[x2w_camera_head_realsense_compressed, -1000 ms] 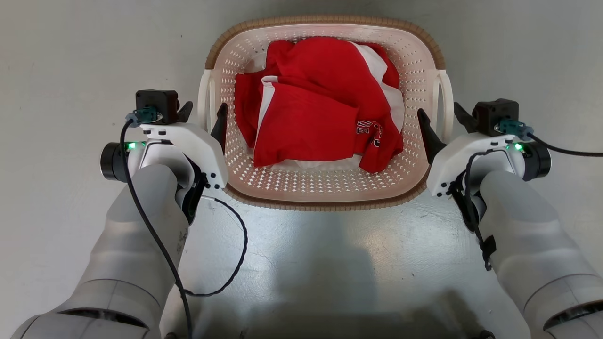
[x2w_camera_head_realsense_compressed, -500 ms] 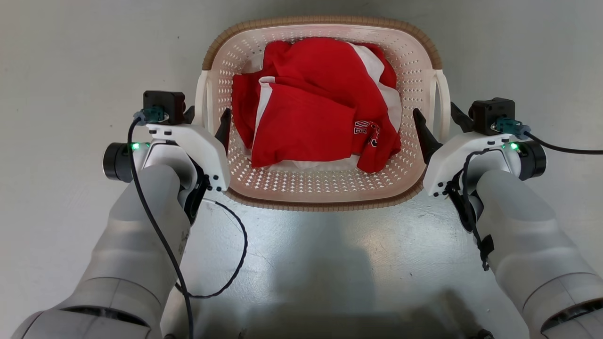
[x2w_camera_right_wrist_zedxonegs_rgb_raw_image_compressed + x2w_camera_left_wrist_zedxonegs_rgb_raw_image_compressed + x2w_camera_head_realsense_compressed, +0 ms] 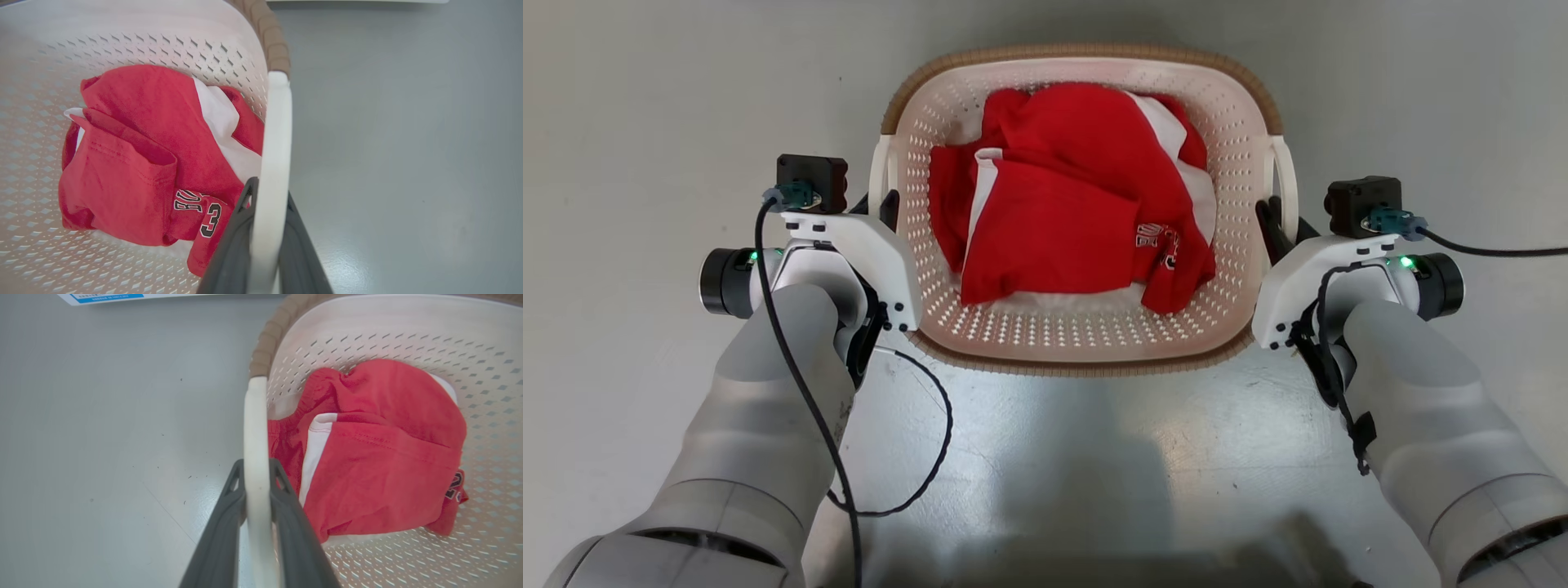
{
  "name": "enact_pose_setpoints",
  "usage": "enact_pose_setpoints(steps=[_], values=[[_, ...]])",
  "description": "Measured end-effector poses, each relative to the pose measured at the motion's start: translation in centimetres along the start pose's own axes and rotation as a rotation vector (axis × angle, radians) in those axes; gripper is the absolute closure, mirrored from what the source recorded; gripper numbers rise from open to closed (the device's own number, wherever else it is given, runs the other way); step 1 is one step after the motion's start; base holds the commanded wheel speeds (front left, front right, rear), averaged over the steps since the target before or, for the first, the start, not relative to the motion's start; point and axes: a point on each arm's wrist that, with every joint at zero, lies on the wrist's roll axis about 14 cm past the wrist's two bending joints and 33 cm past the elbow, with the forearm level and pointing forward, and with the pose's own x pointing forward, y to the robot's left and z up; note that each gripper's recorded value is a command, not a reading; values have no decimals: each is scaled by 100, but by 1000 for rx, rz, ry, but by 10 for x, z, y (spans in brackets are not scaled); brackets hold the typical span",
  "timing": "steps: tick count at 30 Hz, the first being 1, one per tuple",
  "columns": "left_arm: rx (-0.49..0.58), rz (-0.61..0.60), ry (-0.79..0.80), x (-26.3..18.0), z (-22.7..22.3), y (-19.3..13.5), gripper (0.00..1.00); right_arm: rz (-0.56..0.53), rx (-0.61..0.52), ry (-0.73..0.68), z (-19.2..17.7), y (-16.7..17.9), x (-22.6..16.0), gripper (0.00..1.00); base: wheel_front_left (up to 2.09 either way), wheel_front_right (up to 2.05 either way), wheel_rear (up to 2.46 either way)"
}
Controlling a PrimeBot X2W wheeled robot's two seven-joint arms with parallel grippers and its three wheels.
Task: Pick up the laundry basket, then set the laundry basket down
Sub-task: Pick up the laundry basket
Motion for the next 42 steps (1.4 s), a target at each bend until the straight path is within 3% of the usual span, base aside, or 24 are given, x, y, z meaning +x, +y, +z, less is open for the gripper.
enact_pose_setpoints(steps=[6,18,26,42], values=[[20,-9,18,-10,6,-4,100,11,-14,69,1,5,-10,100,0,0,0],[30,-29,11,-53,26,-15,100,18,-39,61,35,17,-54,100,0,0,0],[55,-32,34,-98,22,-21,100,18,-45,105,28,29,-104,100,0,0,0],[67,-51,4,-177,10,-40,100,15,-14,57,14,49,-188,100,0,0,0]])
